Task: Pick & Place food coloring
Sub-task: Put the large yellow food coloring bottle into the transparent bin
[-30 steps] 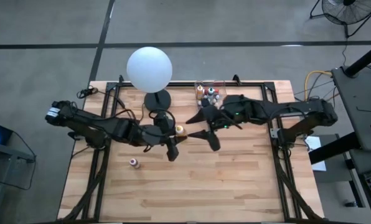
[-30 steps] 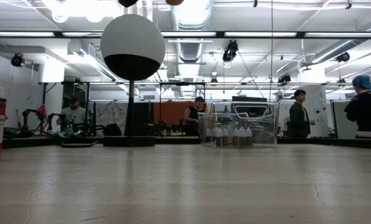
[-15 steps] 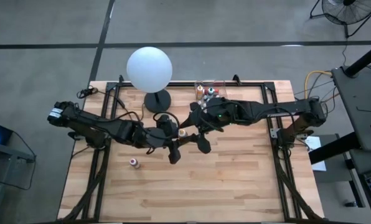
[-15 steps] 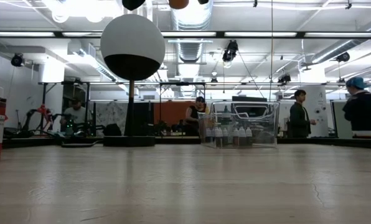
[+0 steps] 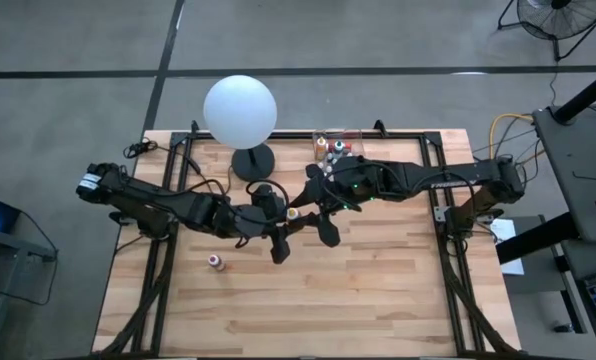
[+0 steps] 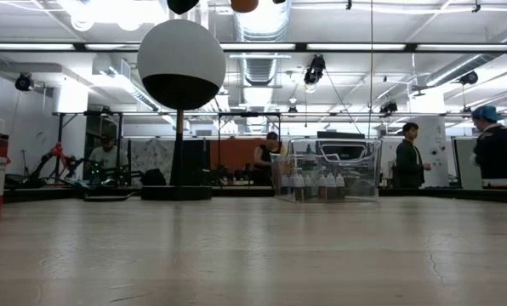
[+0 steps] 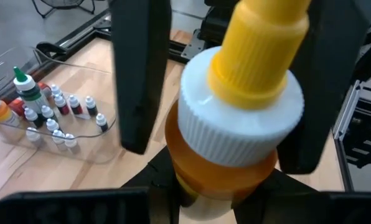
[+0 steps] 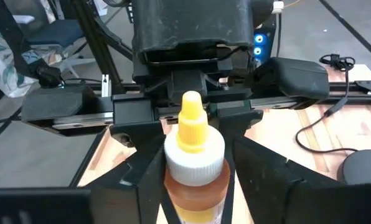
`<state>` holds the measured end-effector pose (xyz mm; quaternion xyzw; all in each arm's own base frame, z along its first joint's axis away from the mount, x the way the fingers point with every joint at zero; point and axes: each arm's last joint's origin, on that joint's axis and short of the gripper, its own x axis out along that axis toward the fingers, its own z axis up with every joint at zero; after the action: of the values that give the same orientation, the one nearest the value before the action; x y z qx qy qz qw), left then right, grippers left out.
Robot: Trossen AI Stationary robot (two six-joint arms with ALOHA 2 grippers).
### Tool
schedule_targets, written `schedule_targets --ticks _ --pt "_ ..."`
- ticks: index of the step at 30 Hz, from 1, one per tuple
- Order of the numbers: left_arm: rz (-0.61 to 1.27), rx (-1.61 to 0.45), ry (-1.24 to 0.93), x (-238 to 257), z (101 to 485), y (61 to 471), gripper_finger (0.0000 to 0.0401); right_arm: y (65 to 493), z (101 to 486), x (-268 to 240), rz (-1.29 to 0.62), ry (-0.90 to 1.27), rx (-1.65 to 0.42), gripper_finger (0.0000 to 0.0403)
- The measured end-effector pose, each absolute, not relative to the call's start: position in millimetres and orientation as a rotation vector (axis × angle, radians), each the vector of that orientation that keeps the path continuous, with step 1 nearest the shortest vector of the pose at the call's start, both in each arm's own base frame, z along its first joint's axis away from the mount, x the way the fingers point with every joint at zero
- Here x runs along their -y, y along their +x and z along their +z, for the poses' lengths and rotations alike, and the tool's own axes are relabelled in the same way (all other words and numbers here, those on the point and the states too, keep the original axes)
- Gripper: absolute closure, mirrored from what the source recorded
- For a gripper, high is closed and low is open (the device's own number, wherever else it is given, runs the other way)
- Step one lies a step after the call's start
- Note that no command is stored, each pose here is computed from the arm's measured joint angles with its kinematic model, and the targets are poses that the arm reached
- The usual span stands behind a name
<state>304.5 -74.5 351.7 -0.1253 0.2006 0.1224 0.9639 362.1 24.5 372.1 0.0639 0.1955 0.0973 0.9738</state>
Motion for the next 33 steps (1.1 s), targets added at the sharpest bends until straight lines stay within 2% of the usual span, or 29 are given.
schedule_targets --ticks 9,15,19,28,33 --pt "0.247 -0.408 -0.255 74 351 304 0.0325 362 372 -24 0.194 0.109 -0.392 0.0291" --pt "0.257 -0.424 -0.259 73 350 304 0.0317 362 373 -24 0.193 0.109 -0.391 0.0296" --pt "0.276 -0.426 -0.262 71 349 304 0.0291 360 374 -24 0.185 0.113 -0.392 0.0295" --pt "0.292 -0.408 -0.271 68 356 297 0.0199 352 380 -18 0.171 0.094 -0.399 0.0295" --pt "0.335 -0.398 -0.264 66 359 292 0.0168 332 390 -4 0.055 0.062 -0.432 0.0295"
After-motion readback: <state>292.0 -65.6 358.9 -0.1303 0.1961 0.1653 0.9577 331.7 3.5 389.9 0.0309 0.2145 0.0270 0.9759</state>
